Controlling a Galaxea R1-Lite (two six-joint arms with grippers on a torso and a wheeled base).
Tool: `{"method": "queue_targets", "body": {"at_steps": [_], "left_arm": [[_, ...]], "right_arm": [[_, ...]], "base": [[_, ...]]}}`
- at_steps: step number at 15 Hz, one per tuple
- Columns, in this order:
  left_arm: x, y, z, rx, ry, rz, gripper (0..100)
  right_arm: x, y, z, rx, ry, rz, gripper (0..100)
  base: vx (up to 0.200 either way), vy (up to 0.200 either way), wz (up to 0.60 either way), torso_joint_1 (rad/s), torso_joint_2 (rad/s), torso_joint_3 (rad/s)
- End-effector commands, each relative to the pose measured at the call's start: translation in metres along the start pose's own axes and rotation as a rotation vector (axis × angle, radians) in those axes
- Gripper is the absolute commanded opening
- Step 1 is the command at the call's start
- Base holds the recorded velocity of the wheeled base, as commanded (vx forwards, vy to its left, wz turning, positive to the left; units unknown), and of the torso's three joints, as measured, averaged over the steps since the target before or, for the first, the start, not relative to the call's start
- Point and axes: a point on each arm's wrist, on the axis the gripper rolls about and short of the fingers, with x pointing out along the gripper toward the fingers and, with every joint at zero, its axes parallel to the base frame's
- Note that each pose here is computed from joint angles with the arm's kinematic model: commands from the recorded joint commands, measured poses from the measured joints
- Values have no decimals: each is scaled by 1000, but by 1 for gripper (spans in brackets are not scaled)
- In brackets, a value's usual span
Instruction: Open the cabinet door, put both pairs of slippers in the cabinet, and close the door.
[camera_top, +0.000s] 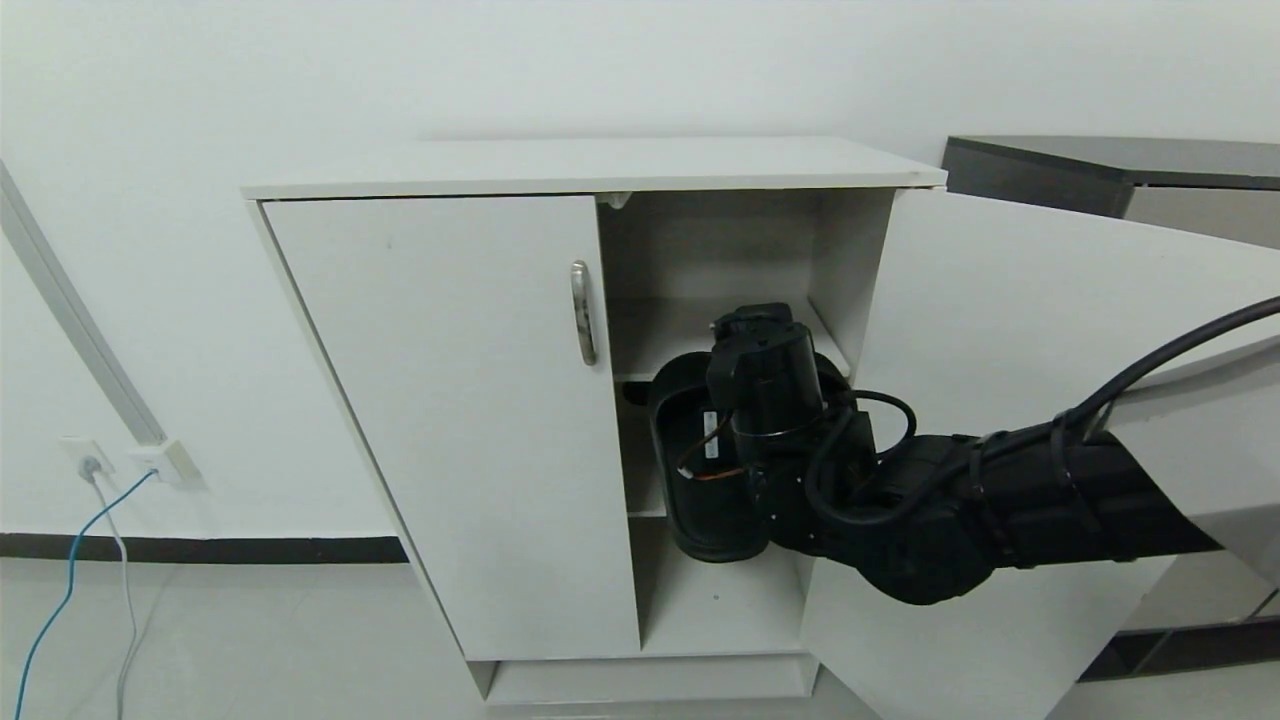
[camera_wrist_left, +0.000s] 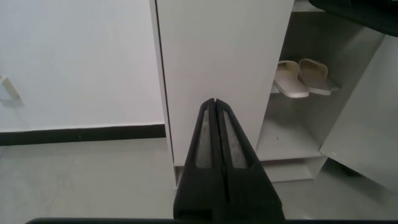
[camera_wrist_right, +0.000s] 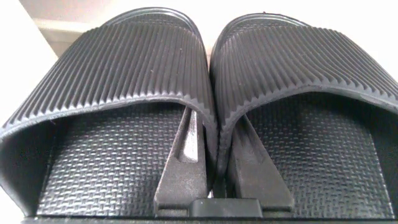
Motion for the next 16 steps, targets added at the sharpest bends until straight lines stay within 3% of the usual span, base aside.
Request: {"method": "queue_targets", "body": {"at_steps": [1,9,16], "left_arm": [[0,0,0,0,1,-1,0],[0,0,0,0,1,1,0],[0,0,0,0,1,1,0]], "right_arm": [[0,0,1,2,-2,1,0],[-1,0,1,6,-5,3,0],[5,5,11,34,-26,9,0]], "base": [[200,0,0,2,7,2],[200,0,0,2,2,4],[0,0,0,0,0,0]]}}
